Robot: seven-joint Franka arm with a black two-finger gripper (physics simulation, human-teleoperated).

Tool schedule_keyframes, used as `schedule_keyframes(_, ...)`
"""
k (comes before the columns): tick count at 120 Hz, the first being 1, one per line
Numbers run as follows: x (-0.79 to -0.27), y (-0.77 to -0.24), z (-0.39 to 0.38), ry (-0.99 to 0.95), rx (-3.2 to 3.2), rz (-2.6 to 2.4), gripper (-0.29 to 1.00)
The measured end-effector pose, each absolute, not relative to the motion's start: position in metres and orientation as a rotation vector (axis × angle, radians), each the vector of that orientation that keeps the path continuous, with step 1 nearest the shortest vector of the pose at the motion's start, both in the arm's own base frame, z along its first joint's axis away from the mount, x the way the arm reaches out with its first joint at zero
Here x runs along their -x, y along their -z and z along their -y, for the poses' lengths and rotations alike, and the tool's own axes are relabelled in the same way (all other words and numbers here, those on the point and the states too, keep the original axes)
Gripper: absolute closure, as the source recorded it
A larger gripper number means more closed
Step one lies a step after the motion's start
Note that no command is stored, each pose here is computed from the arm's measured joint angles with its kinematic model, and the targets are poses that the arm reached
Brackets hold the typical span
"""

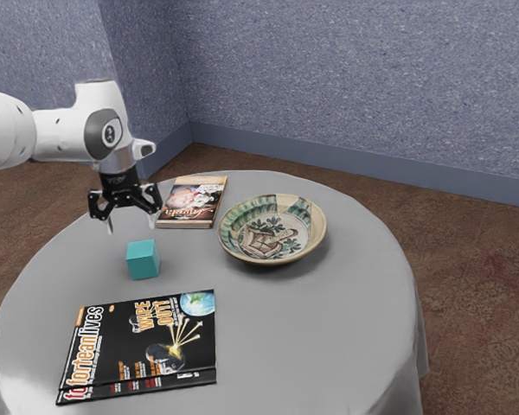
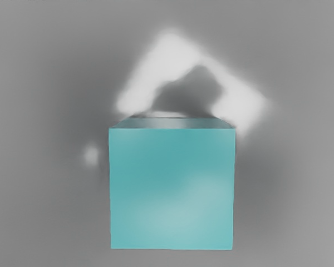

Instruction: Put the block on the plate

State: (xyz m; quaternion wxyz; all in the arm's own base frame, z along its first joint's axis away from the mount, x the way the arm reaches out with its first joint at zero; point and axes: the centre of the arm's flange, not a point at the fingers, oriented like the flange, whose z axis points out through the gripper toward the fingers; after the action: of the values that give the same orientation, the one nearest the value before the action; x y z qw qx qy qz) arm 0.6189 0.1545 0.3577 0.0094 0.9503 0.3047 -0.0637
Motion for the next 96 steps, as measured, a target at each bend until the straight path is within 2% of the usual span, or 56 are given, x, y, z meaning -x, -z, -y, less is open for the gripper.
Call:
schedule_keyframes(38,-0.63,-0.326,-0.159,0.215,-2.957,-1.006,0.0)
schedule_keyframes(96,-0.628,-0.305,-0.151,0.214,-2.922,-1.037,0.0)
